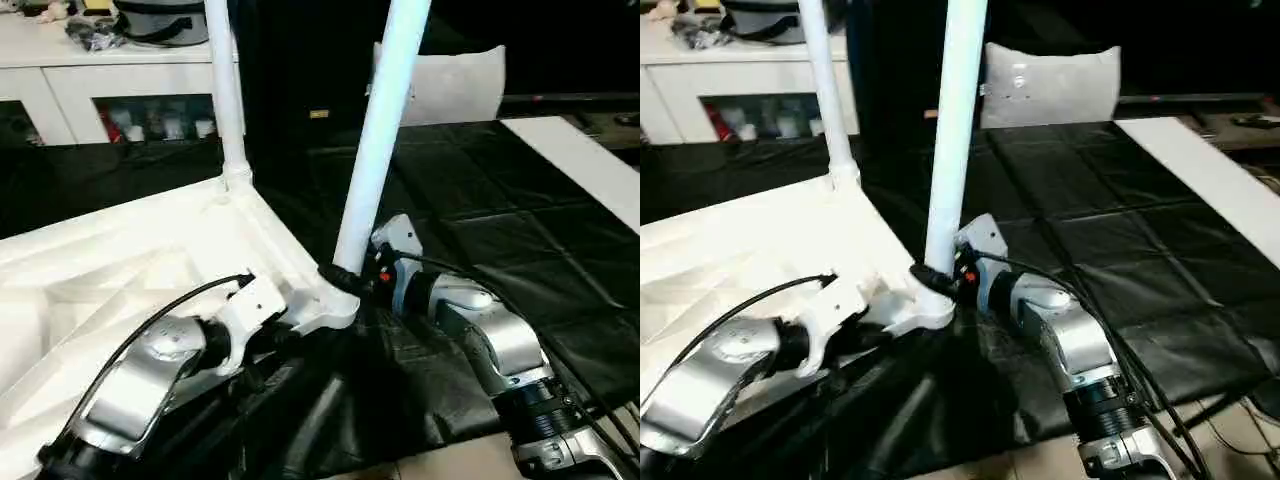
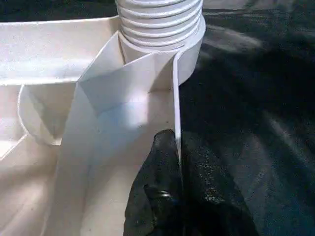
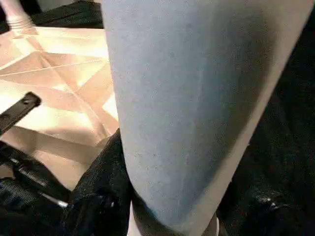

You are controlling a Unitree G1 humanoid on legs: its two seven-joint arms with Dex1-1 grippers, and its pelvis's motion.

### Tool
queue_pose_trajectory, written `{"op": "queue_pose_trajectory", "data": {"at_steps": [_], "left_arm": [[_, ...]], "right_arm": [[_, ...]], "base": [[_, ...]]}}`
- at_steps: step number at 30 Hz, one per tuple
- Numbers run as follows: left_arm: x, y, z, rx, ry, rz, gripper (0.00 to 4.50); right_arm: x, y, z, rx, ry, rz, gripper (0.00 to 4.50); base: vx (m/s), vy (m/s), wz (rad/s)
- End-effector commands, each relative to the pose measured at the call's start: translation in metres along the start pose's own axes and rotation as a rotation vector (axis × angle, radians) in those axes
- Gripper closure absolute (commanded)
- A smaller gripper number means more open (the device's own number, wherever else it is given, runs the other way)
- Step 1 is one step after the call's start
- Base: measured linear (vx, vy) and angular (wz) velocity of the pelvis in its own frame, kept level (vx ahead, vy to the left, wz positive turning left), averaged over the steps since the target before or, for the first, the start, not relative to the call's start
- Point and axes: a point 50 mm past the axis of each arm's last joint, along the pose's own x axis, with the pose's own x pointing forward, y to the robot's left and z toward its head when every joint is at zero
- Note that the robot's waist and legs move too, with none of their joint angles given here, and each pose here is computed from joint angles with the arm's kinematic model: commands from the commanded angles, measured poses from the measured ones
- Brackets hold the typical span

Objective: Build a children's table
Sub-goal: Rotate leg to tighten

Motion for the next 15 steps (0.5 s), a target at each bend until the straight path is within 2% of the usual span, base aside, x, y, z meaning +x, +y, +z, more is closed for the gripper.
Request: {"op": "queue_pose_trajectory", "data": {"at_steps": [1,9,15], "left_arm": [[0.0023,-0.0027,0.0188,0.063,-0.055,-0.017,4.50],[0.0041,0.0005,0.0139,0.062,-0.028,0.005,4.50],[0.0053,0.0066,0.0113,0.058,-0.037,0.012,4.50]], "right_arm": [[-0.0074,-0.0083,-0.0494,0.100,0.210,-0.108,2.63],[-0.0064,-0.0055,-0.0500,0.099,0.195,-0.110,2.63],[-0.0044,-0.0053,-0.0561,0.104,0.202,-0.108,2.63]], "base": [[0.000,0.000,0.00],[0.000,0.000,0.00],[0.000,0.000,0.00]]}}
